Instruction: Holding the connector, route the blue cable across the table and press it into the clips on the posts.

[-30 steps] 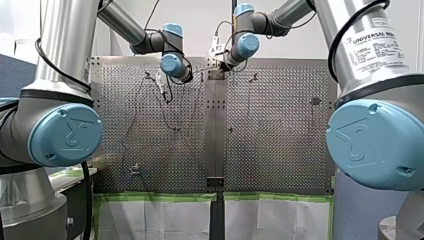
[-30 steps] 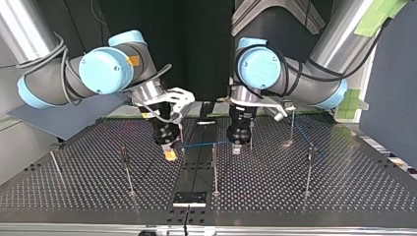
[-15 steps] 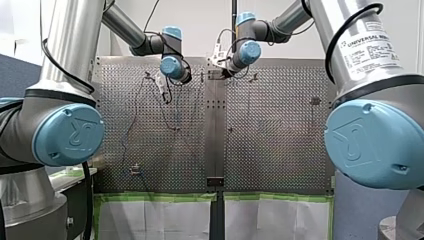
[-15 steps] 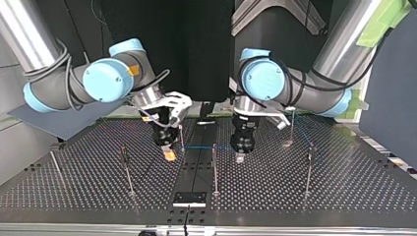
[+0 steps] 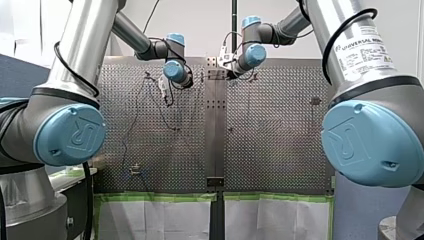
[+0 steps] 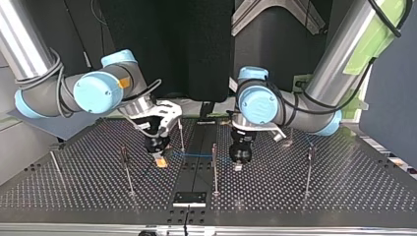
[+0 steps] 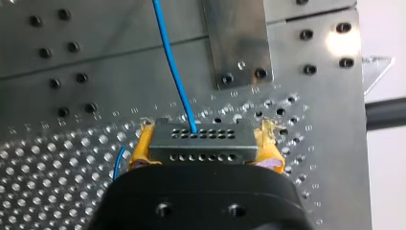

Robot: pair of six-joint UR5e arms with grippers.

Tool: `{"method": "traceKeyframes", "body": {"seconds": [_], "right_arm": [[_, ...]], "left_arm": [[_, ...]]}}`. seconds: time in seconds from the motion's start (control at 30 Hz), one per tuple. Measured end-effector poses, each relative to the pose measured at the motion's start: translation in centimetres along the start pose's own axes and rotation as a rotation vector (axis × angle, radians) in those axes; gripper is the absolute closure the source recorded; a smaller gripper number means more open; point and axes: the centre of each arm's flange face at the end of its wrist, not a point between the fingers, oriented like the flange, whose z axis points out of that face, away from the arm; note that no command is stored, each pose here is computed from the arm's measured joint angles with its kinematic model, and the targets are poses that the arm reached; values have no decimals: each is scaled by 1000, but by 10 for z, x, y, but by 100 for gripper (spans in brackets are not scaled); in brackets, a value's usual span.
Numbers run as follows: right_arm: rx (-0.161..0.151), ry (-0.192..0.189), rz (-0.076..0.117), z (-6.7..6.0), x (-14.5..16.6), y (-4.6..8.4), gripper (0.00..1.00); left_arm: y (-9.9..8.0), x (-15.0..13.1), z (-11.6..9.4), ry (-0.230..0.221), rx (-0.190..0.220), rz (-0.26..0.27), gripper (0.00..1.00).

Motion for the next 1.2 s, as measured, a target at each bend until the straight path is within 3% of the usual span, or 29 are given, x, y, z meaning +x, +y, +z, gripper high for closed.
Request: {"method": "traceKeyframes", "body": {"seconds": [0.3, 0.37, 0.4, 0.47, 0.5, 0.57, 0.6, 0.63, 0.67, 0.87, 1.2], "right_arm": [[-15, 3, 5, 6, 3, 22, 100], [-16, 3, 6, 6, 3, 24, 100], [-17, 3, 5, 6, 3, 25, 100], [-17, 3, 4, 6, 3, 26, 100], [-17, 3, 4, 6, 3, 26, 100], [-18, 3, 3, 6, 3, 27, 100], [-18, 2, 2, 6, 3, 27, 100], [-18, 2, 2, 6, 3, 27, 100], [-17, 2, 2, 6, 3, 27, 100], [-20, 2, 0, 7, 4, 29, 100], [-32, 3, -3, 7, 5, 35, 100]], "left_arm": [[7, -10, 19, -17, -8, -2, 100], [9, -12, 20, -17, -12, -2, 76], [9, -12, 20, -15, -13, -1, 76], [10, -11, 19, -8, -15, 1, 49], [10, -11, 18, -4, -17, 1, 49], [9, -10, 16, 7, -24, 4, 20], [9, -9, 15, 14, -29, 6, 20], [9, -8, 14, 22, -36, 10, 4], [8, -8, 12, 27, -40, 14, 0], [4, -11, -2, 65, -56, 52, 0], [-16, -15, -49, 139, -17, 63, 0]]}}
